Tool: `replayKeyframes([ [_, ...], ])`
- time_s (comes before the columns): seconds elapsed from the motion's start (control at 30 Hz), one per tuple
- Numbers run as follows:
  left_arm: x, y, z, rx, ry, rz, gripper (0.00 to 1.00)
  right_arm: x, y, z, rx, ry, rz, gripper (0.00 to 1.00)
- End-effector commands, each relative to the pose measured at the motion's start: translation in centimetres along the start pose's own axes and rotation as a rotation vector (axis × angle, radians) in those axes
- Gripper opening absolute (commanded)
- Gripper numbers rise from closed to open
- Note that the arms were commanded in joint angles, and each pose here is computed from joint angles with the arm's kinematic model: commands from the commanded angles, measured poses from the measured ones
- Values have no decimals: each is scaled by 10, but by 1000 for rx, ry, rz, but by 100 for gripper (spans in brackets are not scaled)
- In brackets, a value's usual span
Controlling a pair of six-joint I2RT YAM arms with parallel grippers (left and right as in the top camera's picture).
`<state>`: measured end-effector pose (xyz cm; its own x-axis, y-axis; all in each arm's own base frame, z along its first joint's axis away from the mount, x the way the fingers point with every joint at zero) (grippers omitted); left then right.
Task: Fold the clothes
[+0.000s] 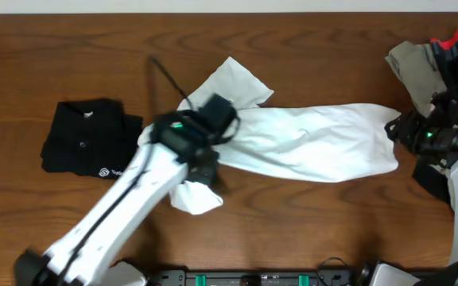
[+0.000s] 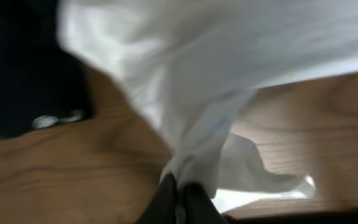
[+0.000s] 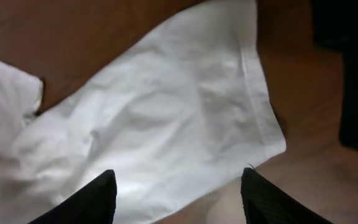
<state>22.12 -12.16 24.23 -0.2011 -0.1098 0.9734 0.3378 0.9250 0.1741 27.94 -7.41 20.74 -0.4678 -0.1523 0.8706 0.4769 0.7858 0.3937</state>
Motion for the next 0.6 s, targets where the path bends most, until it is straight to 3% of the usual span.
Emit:
replayKeyframes([
  [0.0,15,26,8,74,-42,-63,6,-4,8,10,31,53,-12,64],
  [0.23,30,56,18,196,-110,-85,6,-25,23,49,105,202,-5,65],
  [0.57,33,67,1,265,-213,-84,6,-76,13,126,137,386,47,70],
])
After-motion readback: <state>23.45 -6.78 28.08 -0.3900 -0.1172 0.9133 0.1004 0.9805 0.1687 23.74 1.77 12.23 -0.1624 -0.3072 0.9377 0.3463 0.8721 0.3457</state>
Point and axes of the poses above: each gripper's point midway between its finger pads, its own x axis back along the fingers, its own y axis along the line the jaws close on, z = x × y, the point moved 7 cm from there along x, back along the fingers, and after that the axes turned 4 degrees about -x, right-handed, at the moved point
